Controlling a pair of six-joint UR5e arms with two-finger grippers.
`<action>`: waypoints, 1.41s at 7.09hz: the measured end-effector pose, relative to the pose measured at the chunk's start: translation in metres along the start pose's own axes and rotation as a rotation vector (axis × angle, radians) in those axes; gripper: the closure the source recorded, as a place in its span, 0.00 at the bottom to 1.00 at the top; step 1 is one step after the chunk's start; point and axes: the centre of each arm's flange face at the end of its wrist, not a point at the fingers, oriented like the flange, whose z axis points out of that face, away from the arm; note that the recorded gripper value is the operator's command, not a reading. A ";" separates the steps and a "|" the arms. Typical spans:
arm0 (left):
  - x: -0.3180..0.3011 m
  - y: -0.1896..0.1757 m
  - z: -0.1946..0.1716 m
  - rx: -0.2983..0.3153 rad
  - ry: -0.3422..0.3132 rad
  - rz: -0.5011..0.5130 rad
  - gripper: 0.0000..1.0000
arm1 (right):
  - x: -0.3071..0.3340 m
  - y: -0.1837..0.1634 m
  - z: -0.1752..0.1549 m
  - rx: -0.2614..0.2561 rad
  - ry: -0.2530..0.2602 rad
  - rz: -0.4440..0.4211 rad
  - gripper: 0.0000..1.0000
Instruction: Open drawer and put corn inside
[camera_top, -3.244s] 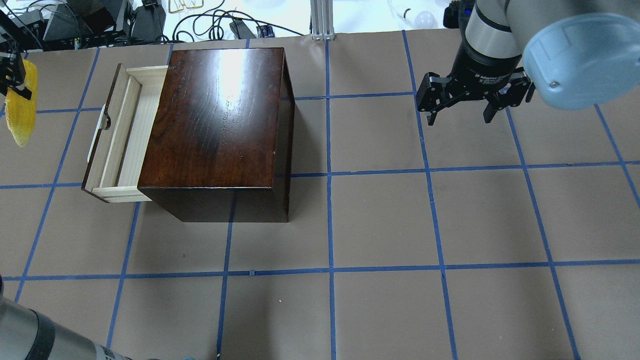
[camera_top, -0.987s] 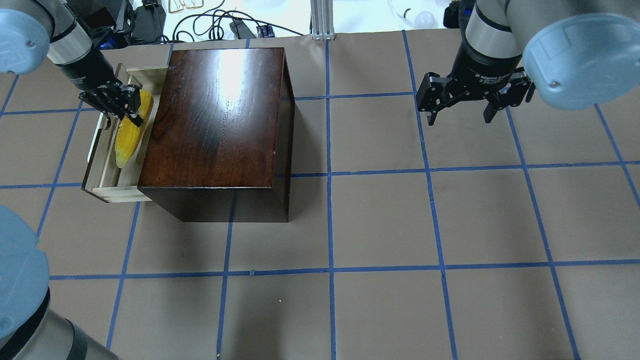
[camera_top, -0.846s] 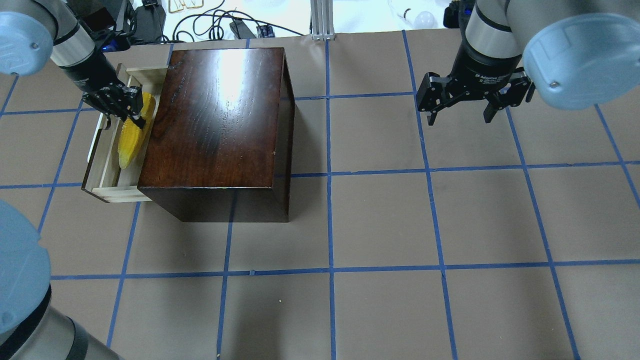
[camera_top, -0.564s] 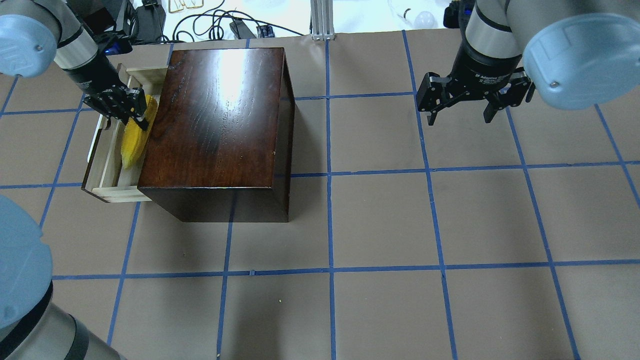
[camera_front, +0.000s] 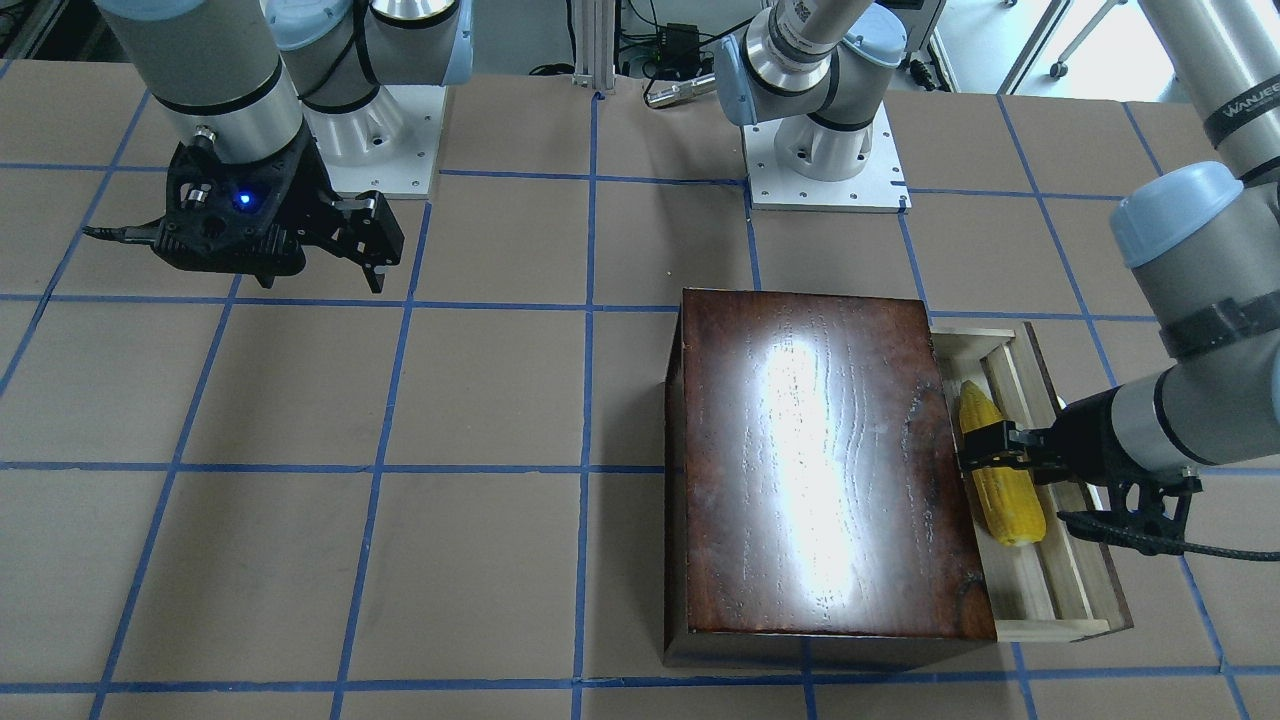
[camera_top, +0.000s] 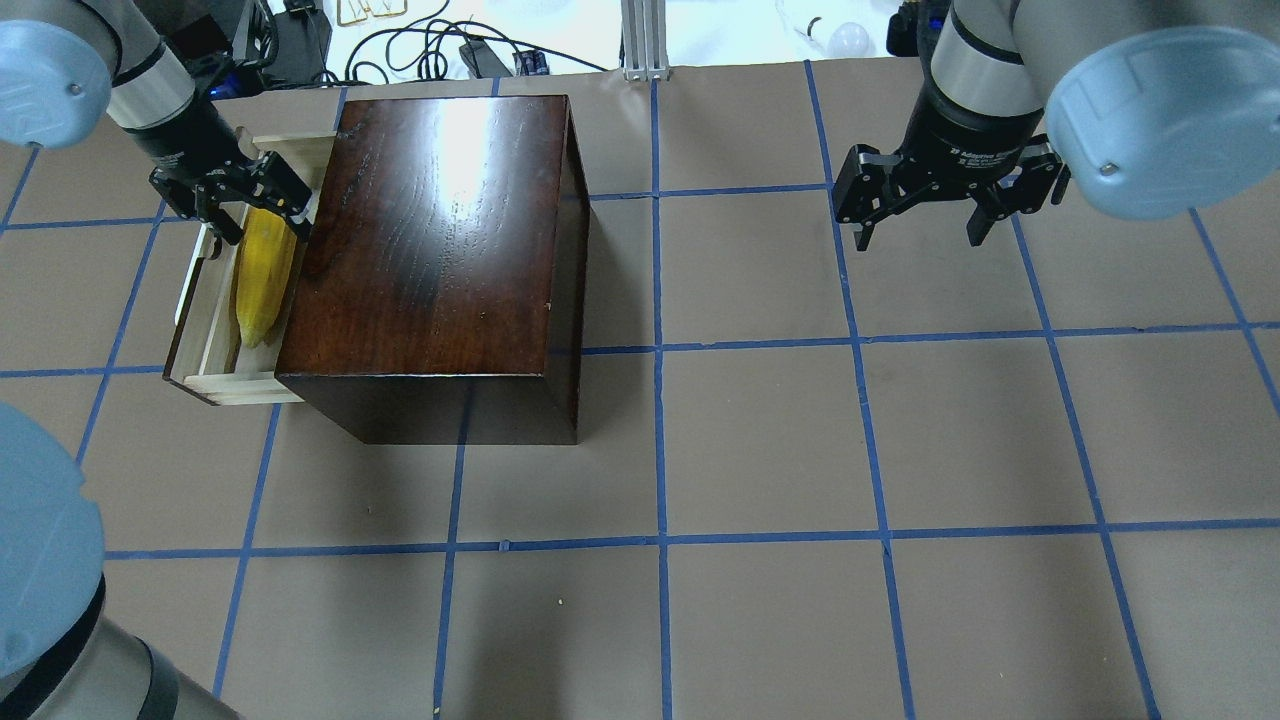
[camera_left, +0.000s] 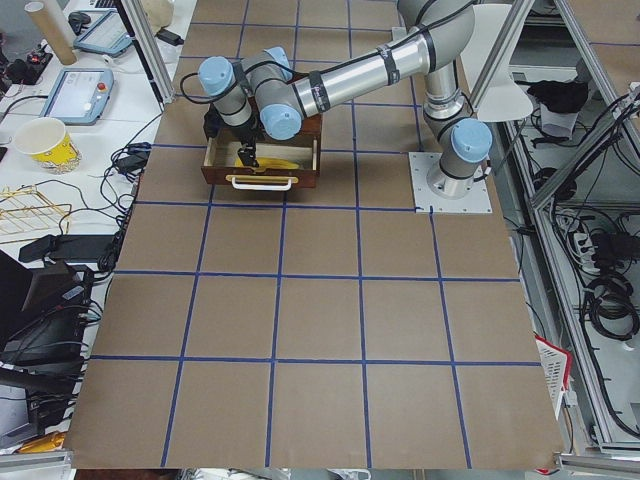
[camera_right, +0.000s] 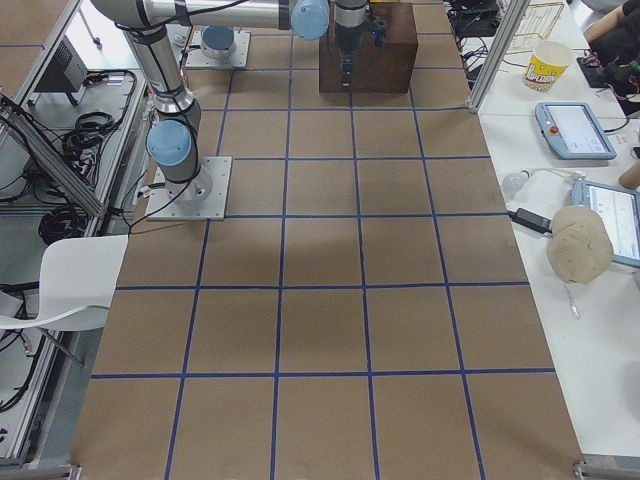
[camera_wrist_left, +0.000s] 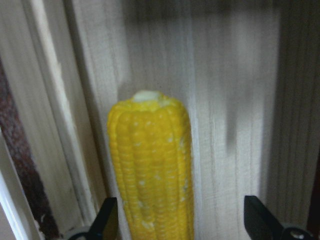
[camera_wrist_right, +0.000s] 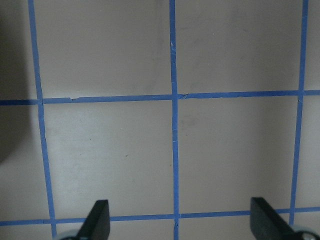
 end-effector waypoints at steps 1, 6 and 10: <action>0.011 0.004 -0.019 0.008 -0.013 0.012 0.00 | 0.000 0.000 0.000 0.000 0.000 0.000 0.00; 0.119 0.024 -0.093 0.013 -0.126 0.054 0.00 | 0.000 0.000 0.000 0.000 0.000 0.000 0.00; 0.210 0.063 -0.086 -0.004 -0.174 0.067 0.00 | 0.000 0.000 0.000 0.000 0.000 0.000 0.00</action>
